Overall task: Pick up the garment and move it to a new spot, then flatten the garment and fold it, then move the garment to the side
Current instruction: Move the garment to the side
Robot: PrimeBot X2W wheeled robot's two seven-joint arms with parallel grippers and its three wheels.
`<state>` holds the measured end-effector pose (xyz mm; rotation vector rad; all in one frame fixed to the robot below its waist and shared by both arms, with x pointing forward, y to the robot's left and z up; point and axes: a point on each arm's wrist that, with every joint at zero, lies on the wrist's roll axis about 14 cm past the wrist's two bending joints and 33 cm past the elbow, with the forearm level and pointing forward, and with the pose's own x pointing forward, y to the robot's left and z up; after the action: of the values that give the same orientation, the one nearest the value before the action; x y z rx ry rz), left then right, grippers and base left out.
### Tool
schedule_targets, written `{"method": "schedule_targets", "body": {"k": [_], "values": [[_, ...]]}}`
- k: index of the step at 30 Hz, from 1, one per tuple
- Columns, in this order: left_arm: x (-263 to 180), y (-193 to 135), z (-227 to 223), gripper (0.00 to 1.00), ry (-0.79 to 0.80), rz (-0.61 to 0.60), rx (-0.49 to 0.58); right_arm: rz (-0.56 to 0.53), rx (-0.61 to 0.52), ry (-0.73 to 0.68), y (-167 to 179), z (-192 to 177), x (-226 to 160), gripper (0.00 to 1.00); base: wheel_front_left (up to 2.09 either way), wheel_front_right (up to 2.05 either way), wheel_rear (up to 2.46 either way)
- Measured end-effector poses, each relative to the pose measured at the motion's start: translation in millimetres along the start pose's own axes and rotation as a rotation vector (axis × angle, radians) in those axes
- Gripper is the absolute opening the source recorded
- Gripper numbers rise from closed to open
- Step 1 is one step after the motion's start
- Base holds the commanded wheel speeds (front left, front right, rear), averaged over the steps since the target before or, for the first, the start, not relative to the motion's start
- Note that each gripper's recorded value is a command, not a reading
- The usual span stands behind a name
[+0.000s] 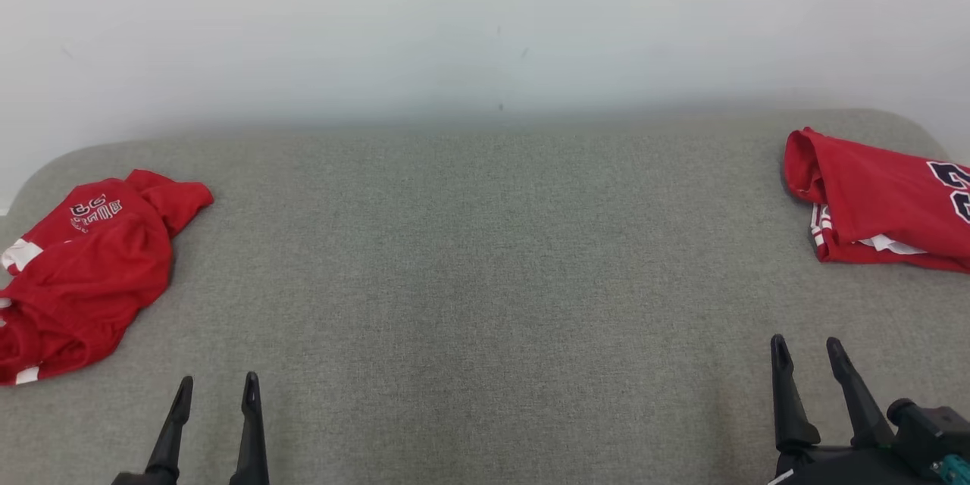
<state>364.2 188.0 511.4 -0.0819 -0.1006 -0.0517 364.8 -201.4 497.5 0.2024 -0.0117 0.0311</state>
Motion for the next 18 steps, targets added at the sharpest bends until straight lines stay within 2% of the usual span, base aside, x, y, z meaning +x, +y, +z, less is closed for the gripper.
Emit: {"method": "schedule_targets", "body": {"k": [18], "values": [[-11.6, 4.9, 0.5, 1.00, 0.003, 0.016, 0.011, 0.020, 0.014, 0.016, 16.2, -9.0, -13.9, 1.00, 0.00, 0.00, 0.00]]}}
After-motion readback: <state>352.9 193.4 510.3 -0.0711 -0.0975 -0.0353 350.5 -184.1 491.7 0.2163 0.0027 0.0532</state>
